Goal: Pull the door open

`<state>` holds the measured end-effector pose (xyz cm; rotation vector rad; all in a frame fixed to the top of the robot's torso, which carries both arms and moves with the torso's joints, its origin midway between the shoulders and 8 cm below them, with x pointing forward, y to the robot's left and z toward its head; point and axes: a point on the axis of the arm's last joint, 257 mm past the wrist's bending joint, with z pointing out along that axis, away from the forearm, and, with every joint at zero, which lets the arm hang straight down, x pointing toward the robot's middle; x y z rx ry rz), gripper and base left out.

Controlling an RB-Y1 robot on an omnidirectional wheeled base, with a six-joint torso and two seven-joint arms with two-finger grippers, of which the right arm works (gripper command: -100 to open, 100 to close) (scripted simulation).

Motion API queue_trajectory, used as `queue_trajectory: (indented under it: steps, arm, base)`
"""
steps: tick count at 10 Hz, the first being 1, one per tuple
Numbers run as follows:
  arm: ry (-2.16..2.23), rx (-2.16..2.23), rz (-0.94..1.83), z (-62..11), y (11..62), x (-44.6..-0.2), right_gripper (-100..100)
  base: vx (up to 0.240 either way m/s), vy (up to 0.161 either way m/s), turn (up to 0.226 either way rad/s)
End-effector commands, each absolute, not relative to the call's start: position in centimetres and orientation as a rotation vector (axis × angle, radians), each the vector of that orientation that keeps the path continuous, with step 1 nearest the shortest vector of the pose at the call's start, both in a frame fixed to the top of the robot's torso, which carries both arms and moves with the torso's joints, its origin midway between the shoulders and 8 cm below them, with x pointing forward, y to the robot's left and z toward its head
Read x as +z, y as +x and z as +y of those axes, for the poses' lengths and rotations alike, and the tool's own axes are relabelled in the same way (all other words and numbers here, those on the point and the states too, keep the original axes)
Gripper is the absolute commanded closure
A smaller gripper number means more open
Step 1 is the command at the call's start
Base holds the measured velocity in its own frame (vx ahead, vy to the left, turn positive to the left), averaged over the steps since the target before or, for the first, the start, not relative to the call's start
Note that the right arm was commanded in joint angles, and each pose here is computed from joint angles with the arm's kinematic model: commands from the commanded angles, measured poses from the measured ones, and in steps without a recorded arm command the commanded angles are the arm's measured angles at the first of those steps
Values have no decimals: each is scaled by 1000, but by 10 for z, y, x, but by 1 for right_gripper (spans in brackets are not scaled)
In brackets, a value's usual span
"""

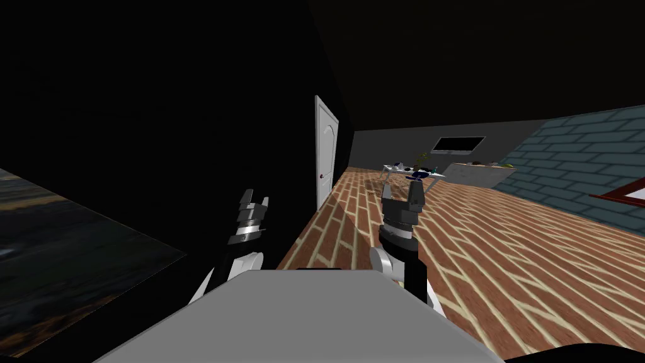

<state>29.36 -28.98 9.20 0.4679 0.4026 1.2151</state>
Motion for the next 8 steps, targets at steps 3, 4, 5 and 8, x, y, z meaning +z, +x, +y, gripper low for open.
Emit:
queue_trajectory:
  steps: [3, 4, 5, 8]
  arm:
    - [486, 1236, 451, -287, 314, 72, -100]
    - [491, 1241, 463, -286, 319, 67, -100]
    - [495, 1244, 471, -286, 323, 63, -100]
    - [515, 1259, 512, -283, 340, 45, -100]
  base:
    - [101, -60, 125]
    - [148, -57, 143]
    - [114, -53, 109]
    - [125, -82, 132]
